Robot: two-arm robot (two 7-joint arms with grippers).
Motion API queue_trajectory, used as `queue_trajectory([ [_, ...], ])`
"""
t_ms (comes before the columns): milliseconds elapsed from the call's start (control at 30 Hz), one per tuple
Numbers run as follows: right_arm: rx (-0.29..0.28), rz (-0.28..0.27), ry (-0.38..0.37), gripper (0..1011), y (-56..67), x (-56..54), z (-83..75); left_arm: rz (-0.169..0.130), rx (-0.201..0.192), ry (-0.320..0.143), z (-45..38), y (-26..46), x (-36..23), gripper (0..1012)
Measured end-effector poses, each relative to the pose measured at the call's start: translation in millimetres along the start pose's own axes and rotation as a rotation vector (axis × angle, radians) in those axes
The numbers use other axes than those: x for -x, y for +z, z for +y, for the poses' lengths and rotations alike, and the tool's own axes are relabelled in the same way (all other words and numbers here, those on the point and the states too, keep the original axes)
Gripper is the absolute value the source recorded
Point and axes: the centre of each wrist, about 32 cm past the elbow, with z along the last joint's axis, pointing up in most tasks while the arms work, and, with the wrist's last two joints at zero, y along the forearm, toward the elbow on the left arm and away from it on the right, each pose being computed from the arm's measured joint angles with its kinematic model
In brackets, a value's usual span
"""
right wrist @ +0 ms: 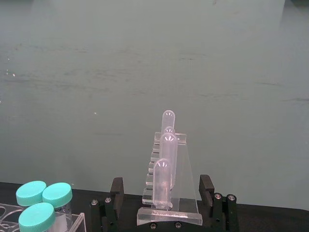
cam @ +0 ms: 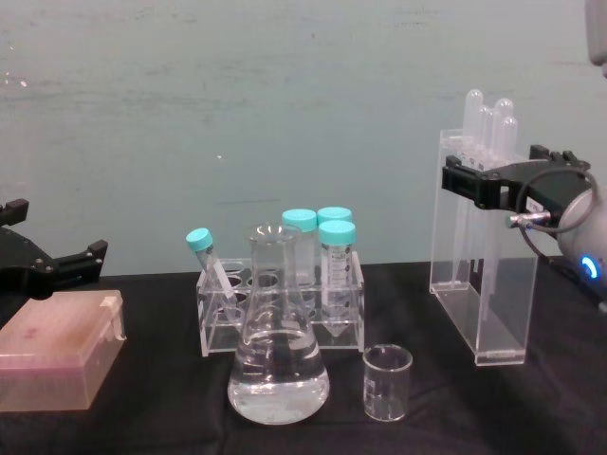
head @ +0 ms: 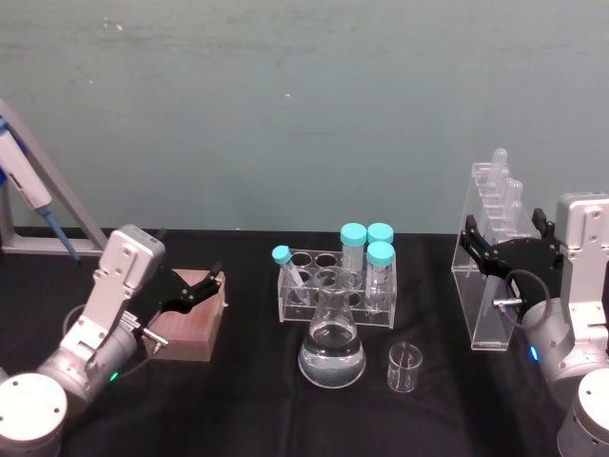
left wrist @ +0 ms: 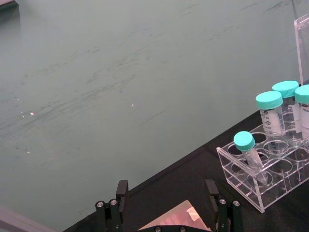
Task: Place the experimental apparatus aside using one hand.
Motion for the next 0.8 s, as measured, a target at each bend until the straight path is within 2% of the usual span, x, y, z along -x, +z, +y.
queue_trajectory([
  [600, 0.0, -0.006, 0.006, 1003, -0.4, 0.5, 6.7, 0.0, 0.0, 0.0, 0.0, 0.0, 0.0, 1000],
  [800, -0.003, 0.007, 0.017, 1003, -0.3, -1.4, 7.6, 0.0, 0.0, 0.0, 0.0, 0.0, 0.0, 1000],
])
